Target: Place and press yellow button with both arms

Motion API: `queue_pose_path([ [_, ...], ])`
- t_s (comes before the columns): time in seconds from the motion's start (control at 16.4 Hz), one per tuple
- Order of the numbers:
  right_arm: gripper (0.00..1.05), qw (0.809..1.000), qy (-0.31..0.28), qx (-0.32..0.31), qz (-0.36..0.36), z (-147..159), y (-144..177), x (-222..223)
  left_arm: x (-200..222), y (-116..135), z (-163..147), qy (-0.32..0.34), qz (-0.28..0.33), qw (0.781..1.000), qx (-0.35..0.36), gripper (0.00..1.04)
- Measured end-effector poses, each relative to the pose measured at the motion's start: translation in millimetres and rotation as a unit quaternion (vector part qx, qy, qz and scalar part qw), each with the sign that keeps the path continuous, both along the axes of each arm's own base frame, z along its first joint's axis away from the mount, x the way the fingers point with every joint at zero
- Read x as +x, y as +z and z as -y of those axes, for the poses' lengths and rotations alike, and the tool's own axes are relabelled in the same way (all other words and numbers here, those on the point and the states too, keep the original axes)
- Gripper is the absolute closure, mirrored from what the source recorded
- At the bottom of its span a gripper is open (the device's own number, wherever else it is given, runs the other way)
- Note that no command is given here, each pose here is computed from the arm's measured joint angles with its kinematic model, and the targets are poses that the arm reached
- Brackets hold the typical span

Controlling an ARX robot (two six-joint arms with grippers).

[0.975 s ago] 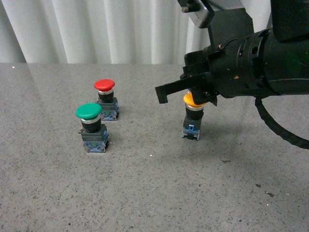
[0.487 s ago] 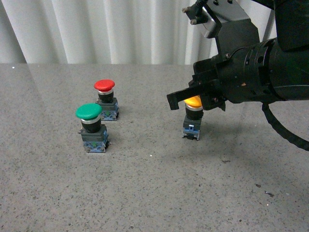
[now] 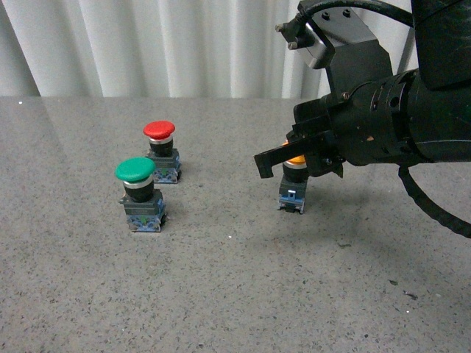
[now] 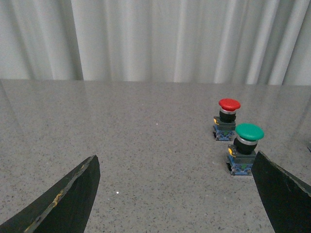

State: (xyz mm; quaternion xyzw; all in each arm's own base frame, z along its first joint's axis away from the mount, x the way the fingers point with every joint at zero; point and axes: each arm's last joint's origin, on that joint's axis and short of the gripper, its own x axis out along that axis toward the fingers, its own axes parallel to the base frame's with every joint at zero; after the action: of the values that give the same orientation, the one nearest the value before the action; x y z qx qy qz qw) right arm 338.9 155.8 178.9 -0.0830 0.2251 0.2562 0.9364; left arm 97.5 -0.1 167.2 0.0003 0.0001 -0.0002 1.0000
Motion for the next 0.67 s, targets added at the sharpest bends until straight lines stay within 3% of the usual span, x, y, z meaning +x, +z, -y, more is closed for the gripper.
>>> queue_pose_path([
  [0.67,1.03,1.0,0.005,-0.014,-0.01,3.9,-6.6,1.6,0.0,0.0,0.0,0.0,0.0,1.0,0.0,0.07],
])
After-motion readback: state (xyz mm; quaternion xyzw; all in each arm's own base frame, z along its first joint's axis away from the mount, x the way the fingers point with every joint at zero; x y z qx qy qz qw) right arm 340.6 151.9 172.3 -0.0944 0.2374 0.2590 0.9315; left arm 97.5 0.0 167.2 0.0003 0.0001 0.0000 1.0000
